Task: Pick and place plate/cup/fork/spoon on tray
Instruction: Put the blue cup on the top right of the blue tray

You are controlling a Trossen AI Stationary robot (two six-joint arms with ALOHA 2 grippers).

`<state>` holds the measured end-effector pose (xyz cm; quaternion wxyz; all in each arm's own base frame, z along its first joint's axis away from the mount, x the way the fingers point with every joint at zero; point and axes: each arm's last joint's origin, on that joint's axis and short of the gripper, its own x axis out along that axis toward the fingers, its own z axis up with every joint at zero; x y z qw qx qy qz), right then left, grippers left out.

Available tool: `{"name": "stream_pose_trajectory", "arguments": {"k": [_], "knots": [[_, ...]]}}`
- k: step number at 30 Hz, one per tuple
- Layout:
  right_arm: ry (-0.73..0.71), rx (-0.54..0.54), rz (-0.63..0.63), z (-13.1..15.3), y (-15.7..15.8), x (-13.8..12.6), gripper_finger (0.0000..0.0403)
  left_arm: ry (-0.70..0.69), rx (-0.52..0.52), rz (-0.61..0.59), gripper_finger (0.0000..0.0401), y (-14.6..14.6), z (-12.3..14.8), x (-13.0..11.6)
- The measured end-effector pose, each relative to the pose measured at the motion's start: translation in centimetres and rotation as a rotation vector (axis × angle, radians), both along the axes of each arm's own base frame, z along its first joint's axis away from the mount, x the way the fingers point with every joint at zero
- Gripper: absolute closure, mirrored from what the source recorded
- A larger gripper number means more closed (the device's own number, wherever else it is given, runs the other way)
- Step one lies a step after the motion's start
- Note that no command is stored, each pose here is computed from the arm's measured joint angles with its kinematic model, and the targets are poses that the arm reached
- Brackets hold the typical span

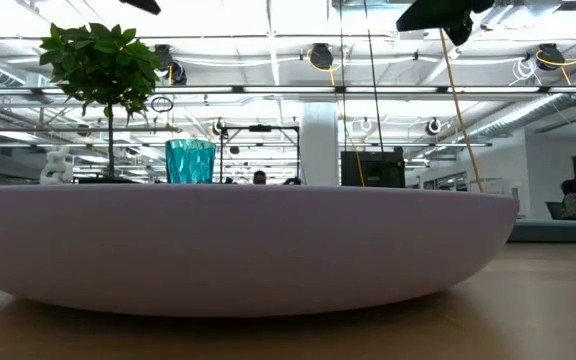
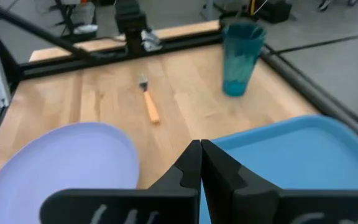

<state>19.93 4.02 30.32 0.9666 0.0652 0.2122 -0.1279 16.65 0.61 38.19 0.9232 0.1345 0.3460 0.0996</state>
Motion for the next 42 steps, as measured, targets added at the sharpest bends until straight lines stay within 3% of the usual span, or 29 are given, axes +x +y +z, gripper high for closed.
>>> {"name": "stream_pose_trajectory", "arguments": {"k": [12,21,30,35,42], "knots": [[0.02,-0.065,-0.068,-2.2,4.0,1.5,0.0403,0.216,0.02,0.123,0.0253,3.3,-3.3,4.6],[0.038,-0.087,-0.072,-2.2,4.5,2.5,0.0403,0.403,0.065,0.219,0.0221,6.2,-6.6,7.5],[0.058,-0.104,-0.066,-2.7,4.7,2.8,0.0403,0.522,0.062,0.309,0.0174,9.5,-9.0,8.4],[0.06,-0.111,-0.062,-2.7,4.7,2.8,0.0403,0.551,-0.001,0.265,0.0182,10.8,-9.8,8.5],[0.059,-0.111,-0.062,-2.7,4.7,2.8,0.0403,0.604,-0.031,0.256,0.0254,12.1,-11.2,8.9]]}}
